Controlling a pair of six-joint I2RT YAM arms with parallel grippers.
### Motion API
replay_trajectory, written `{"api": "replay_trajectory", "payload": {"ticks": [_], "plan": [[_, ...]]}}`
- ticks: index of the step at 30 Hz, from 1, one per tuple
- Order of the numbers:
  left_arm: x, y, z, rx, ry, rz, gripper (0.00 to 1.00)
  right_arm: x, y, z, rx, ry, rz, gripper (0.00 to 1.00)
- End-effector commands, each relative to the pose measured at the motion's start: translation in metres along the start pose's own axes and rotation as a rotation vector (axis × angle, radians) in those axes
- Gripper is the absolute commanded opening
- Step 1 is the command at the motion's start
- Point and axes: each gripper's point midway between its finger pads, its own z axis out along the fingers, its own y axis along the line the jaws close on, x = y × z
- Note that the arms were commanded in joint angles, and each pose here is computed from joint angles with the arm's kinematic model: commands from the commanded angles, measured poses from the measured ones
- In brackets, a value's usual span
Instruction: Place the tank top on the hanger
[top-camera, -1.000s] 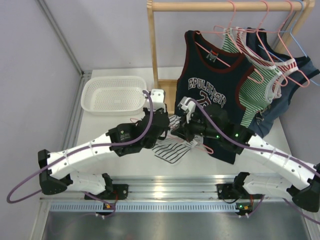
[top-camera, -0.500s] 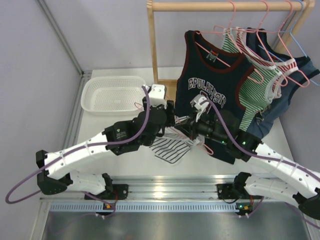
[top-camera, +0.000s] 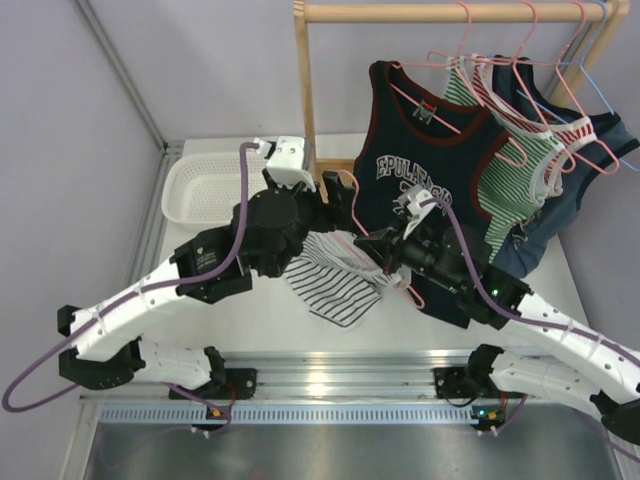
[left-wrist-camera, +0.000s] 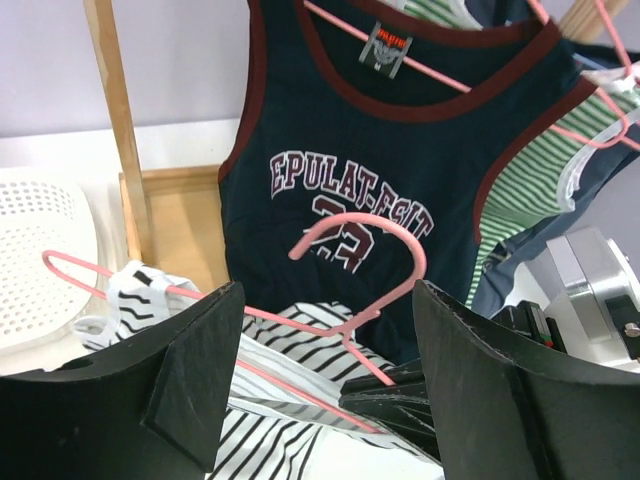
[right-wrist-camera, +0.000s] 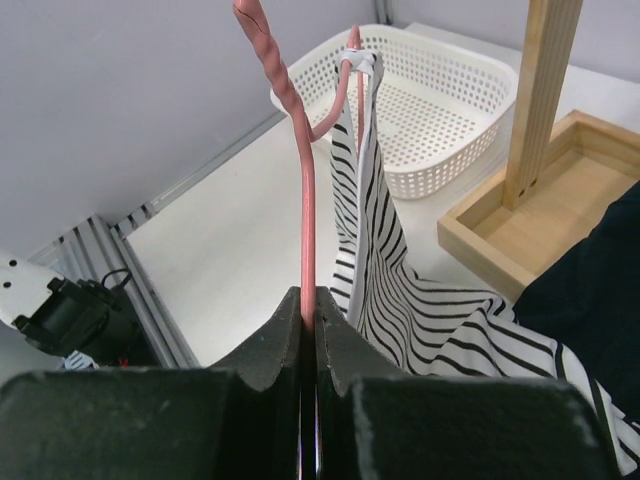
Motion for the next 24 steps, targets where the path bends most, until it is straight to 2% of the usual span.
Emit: {"api": "replay_trajectory", "payload": {"ticks": [1, 10, 18, 23, 24], "plan": [[-0.033, -0.002, -0.01, 0.02, -0.056, -0.018, 0.73, -0.07, 0.007, -0.013, -0.001, -0.218, -0.002, 0.0], [-0.057, 0.027, -0.034, -0.046, -0.104, -0.058, 0.7, -0.153, 0.009, -0.024, 0.04, -0.334, -0.002, 0.0], [-0.047, 0.049, -0.042, -0.11, -0.088, -0.051, 0.68, -0.211, -0.013, -0.033, 0.107, -0.364, 0.005, 0.0], [-0.039, 0.057, -0.044, -0.14, -0.07, -0.033, 0.67, -0.228, -0.031, -0.036, 0.155, -0.343, 0.004, 0.0], [-0.038, 0.058, -0.044, -0.143, -0.067, -0.033, 0.66, -0.243, -0.027, -0.043, 0.147, -0.369, -0.011, 0.0]]}}
